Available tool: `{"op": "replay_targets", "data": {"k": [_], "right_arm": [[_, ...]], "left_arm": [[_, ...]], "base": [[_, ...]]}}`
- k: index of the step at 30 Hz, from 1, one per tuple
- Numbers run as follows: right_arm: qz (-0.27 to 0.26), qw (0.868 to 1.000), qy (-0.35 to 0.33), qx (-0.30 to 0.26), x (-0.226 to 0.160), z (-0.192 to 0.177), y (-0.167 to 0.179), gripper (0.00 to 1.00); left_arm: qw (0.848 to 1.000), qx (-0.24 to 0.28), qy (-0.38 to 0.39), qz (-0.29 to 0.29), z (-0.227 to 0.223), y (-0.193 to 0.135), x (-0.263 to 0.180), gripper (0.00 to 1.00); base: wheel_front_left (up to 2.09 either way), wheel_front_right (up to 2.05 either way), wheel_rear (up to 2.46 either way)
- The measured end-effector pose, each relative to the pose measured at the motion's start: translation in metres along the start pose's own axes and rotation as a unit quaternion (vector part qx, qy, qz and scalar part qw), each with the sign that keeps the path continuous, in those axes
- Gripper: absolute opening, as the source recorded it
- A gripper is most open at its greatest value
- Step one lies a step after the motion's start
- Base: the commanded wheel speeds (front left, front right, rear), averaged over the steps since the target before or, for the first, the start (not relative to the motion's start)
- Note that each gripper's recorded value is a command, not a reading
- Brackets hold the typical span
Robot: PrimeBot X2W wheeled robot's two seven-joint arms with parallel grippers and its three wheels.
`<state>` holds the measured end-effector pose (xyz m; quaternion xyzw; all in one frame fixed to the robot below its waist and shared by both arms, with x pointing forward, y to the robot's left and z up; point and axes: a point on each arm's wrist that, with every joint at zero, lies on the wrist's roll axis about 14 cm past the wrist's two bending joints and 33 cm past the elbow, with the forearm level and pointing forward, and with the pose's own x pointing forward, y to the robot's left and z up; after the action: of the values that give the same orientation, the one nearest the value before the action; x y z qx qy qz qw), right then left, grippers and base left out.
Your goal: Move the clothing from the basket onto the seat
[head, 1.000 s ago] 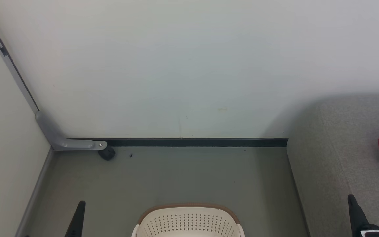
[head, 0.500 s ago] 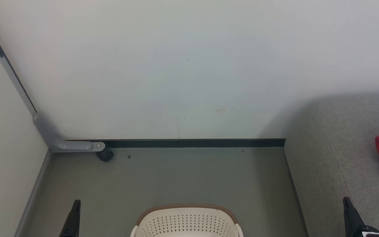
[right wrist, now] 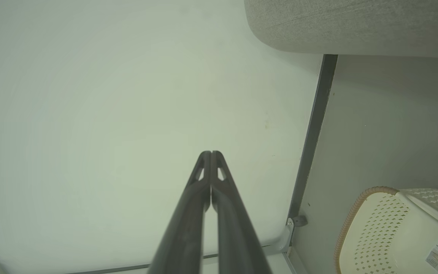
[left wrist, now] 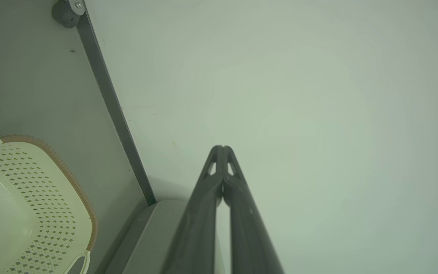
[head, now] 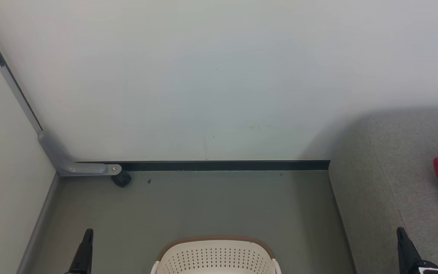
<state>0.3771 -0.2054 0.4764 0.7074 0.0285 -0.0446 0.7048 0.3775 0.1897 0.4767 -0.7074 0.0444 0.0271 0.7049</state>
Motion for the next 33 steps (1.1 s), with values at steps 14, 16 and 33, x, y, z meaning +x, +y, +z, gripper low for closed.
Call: {"op": "replay_targets", "data": {"k": [14, 16, 33], "right_arm": [[0.0, 1.0, 0.0, 0.0, 0.0, 0.0, -0.0001, 0.0], [0.0, 1.0, 0.0, 0.0, -0.0001, 0.0, -0.0001, 0.0], [0.0, 1.0, 0.0, 0.0, -0.0001, 0.0002, -0.0002, 0.0]], "left_arm": [[1.0, 0.0, 0.0, 0.001, 0.0, 0.0004, -0.0001, 0.0], [1.0, 0.0, 0.0, 0.001, 0.0, 0.0004, -0.0001, 0.0], [1.0, 0.0, 0.0, 0.002, 0.0, 0.0011, -0.0002, 0.0]], "base": [[0.0, 0.0, 0.0], [0.0, 0.0, 0.0], [0.0, 0.0, 0.0]]}}
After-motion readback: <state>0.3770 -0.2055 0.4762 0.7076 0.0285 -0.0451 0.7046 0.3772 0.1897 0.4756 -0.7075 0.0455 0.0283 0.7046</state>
